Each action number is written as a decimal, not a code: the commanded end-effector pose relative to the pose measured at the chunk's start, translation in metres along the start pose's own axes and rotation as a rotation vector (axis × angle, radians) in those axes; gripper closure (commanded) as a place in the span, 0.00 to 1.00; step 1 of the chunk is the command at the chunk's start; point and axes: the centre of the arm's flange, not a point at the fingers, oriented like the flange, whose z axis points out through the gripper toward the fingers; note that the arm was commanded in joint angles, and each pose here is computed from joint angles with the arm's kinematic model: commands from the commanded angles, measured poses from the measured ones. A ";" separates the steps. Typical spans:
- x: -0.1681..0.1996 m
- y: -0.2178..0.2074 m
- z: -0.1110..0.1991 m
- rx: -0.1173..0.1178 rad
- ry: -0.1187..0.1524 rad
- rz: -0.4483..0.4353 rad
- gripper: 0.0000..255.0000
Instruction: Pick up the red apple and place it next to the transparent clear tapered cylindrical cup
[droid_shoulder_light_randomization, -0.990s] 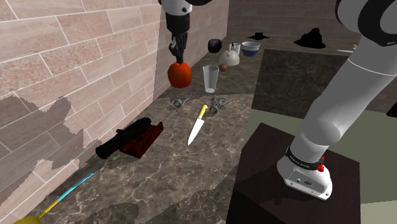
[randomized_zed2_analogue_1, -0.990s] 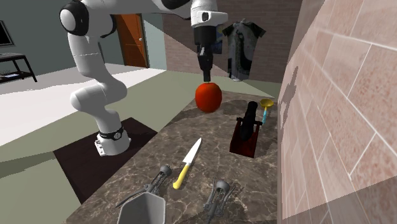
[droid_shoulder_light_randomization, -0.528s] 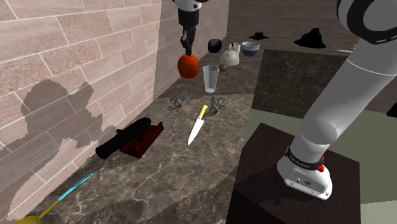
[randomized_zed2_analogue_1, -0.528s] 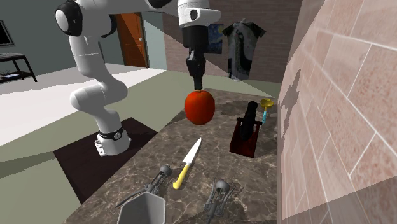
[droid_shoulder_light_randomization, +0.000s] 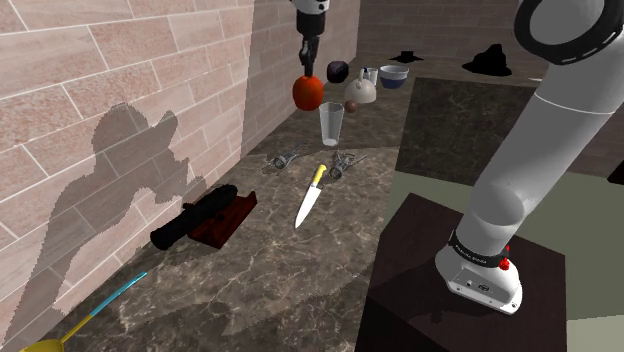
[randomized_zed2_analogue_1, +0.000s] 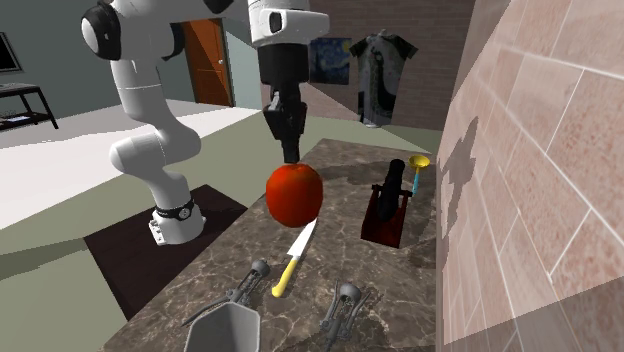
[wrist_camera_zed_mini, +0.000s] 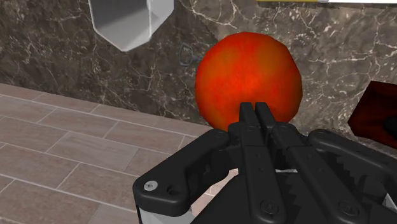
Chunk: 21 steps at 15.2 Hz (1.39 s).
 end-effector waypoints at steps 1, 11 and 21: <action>-0.004 0.026 0.004 0.000 0.000 -0.001 1.00; -0.012 0.086 0.042 0.000 0.000 -0.001 1.00; -0.018 0.076 0.094 0.000 0.000 -0.001 1.00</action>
